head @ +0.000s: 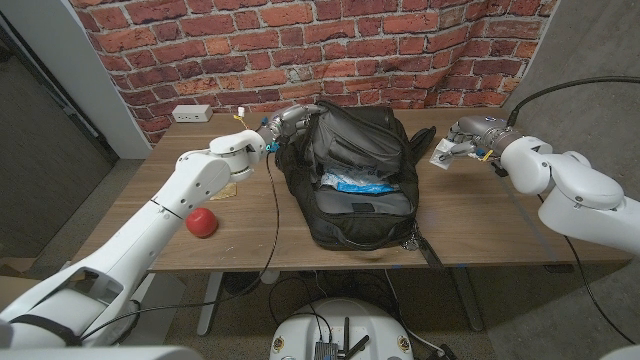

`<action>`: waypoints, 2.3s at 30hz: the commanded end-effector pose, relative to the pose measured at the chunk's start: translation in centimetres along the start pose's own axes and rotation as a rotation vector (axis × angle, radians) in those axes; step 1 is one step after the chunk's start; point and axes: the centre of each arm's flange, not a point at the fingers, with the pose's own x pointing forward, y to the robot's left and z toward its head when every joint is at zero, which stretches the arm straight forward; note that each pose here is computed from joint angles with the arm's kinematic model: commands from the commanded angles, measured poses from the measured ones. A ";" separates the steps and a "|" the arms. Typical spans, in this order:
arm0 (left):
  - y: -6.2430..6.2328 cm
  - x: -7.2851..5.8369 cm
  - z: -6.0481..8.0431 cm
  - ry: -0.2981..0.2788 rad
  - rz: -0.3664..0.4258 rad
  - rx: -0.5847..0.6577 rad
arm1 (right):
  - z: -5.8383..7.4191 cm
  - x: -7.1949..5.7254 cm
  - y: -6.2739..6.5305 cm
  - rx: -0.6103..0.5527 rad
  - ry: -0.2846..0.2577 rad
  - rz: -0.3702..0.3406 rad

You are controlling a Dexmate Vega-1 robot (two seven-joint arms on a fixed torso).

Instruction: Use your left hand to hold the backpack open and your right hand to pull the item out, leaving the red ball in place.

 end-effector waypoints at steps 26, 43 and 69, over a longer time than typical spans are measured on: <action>1.7 -0.5 2.7 0.035 -0.217 0.031 | 0.3 1.5 0.5 0.015 0.002 -0.011; 3.2 -0.8 3.4 0.004 -0.297 0.065 | 0.7 1.4 0.3 0.005 0.002 -0.010; 4.2 -1.3 3.4 -0.110 -0.244 0.089 | -0.3 1.8 0.9 0.003 0.021 -0.001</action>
